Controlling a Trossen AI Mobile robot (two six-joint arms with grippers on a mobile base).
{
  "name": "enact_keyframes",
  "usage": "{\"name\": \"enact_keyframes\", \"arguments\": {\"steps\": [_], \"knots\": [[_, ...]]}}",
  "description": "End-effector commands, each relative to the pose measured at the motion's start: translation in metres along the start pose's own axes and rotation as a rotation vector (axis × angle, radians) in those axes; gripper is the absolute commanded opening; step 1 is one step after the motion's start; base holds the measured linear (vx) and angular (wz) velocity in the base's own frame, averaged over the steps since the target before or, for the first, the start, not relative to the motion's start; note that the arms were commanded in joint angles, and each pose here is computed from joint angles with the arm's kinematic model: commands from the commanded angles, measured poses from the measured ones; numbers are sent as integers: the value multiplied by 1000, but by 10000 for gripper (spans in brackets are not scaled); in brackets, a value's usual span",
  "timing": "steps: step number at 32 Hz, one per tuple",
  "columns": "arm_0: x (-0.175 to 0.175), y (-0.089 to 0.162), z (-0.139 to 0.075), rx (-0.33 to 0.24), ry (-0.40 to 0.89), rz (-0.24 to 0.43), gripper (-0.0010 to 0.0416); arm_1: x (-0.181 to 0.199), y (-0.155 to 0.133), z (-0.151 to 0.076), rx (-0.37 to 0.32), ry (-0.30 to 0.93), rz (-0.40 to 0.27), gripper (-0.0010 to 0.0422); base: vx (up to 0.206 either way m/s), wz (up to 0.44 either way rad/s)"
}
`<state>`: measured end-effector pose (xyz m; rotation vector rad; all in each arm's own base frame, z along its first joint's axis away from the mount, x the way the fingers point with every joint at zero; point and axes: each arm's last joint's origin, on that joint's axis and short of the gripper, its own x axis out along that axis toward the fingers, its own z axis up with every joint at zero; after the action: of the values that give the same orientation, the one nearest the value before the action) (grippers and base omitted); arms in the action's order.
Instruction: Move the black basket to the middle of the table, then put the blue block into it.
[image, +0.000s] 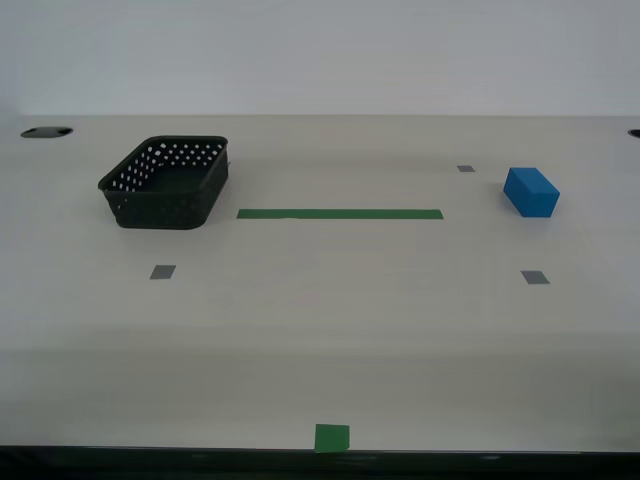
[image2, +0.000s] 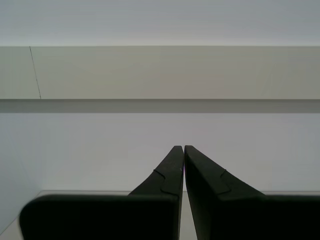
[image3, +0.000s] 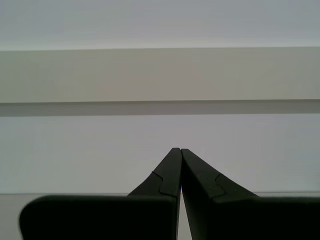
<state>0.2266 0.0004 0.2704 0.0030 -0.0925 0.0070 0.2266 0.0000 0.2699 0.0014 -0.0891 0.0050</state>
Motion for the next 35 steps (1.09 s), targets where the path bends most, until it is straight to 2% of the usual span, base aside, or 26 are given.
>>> {"name": "enact_keyframes", "arguments": {"steps": [1, 13, 16, 21, 24, 31, 35], "knots": [[0, 0, 1, 0, -4, 0, 1, 0, 0, 1, -1, -4, 2, 0, 0, 0], [0, 0, 1, -2, -5, 0, 1, 0, 0, 1, -3, -4, 1, 0, 0, 0], [1, 0, 3, -1, 13, 0, 1, 1, 0, 2, -30, 9, 1, 0, 0, 0], [9, 0, 17, -11, 154, 1, 1, 8, 0, 12, -33, 201, 3, 0, 0, 0], [13, 0, 35, -29, 277, 4, 0, 12, 0, 31, -8, 349, 2, 0, 0, 0], [9, 0, 66, -27, 446, 5, 0, 21, 0, 76, 6, 555, -1, 0, 0, 0], [4, 0, 74, -26, 518, 6, 0, 31, 0, 84, 8, 725, -2, 0, 0, 0]]}}
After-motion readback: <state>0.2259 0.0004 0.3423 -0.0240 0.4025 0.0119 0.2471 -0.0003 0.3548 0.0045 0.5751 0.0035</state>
